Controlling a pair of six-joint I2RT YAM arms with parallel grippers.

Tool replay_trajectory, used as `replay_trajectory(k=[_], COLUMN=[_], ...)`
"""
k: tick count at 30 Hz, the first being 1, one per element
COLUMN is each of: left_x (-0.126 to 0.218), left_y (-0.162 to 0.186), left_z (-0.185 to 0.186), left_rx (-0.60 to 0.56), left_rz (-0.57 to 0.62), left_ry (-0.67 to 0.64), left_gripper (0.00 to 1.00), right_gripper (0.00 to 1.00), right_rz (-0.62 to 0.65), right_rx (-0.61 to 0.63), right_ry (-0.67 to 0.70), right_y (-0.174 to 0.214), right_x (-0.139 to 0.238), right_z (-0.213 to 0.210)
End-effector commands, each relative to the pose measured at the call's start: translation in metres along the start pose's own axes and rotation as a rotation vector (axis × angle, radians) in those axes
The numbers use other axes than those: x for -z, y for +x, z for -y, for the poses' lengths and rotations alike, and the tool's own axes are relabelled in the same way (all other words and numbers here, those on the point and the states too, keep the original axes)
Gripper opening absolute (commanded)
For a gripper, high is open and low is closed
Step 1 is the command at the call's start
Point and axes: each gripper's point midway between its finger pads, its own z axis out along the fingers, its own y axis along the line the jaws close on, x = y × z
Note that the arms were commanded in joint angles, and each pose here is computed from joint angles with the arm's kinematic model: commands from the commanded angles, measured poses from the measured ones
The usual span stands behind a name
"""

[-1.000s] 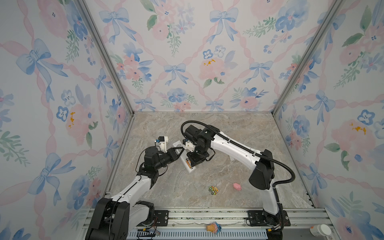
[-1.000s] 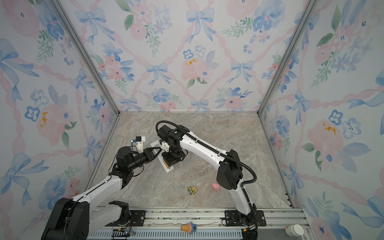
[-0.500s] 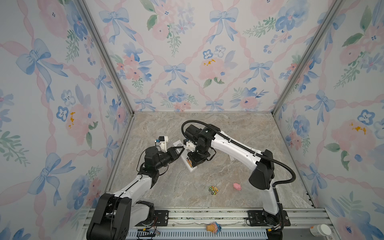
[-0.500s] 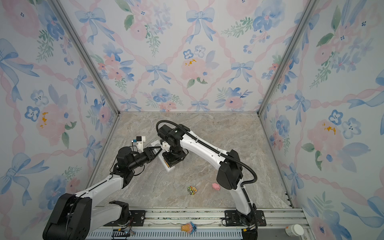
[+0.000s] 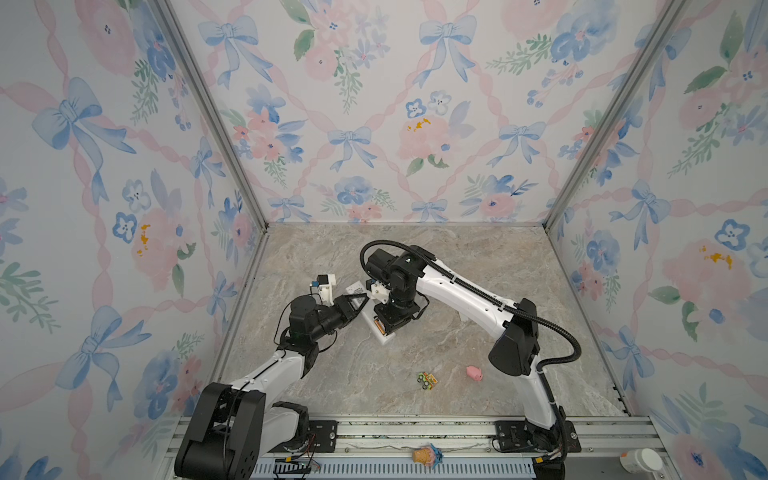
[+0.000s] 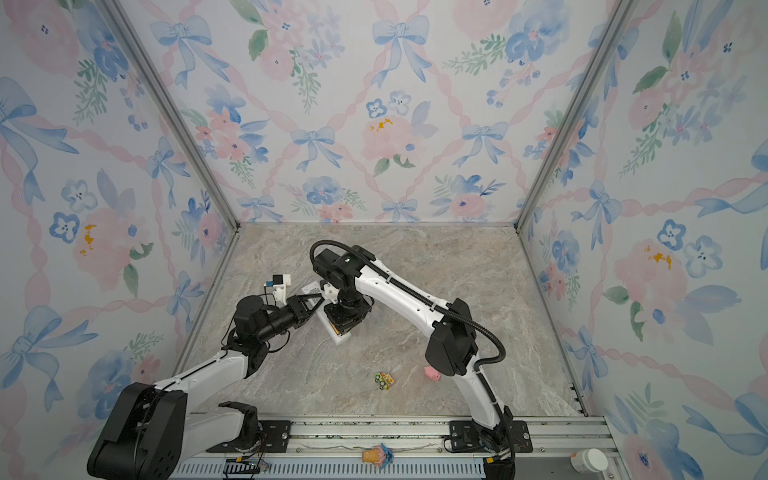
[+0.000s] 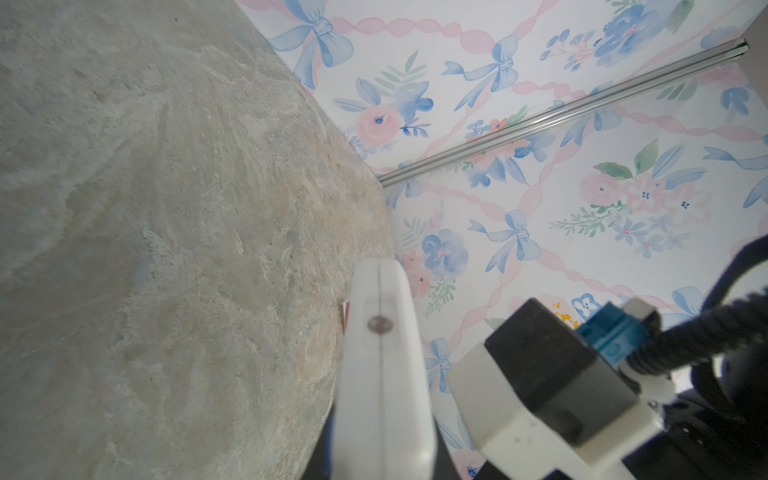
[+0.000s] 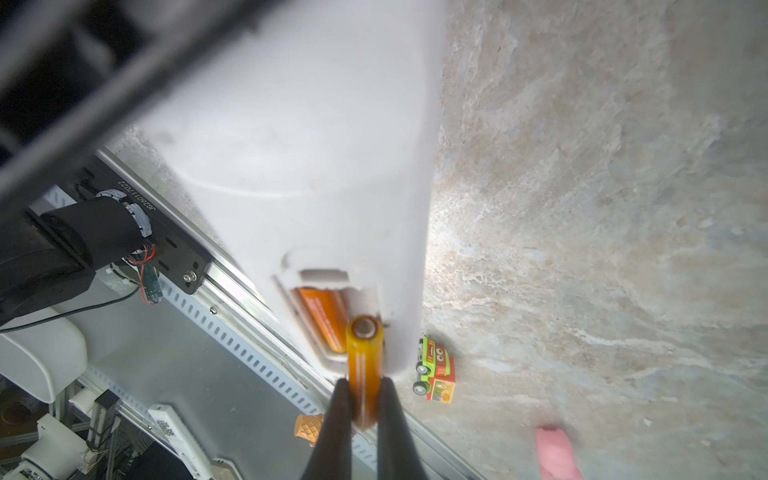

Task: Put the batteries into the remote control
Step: 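Lower the battery into the compartment beside the seated battery with the right gripper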

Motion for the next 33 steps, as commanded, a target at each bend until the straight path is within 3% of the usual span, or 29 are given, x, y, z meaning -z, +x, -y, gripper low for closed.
replay_trajectory(k=[1, 14, 33], left_x=[-0.0002, -0.002, 0.0016], left_y=[-0.0033, -0.0043, -0.0003], left_z=[0.0073, 0.0083, 0.0093], left_rx=[-0.007, 0.003, -0.001], left_rz=[0.008, 0.009, 0.007], left_ry=[0.04, 0.051, 0.064], left_gripper=[0.0, 0.0, 0.0], right_gripper=[0.0, 0.03, 0.19], right_rz=[-0.032, -0.035, -0.018], right_rx=[-0.007, -0.016, -0.023], right_ry=[0.034, 0.04, 0.046], right_y=[0.0022, -0.0027, -0.0057], right_x=[-0.0016, -0.0059, -0.0041], right_z=[0.0082, 0.0088, 0.0092])
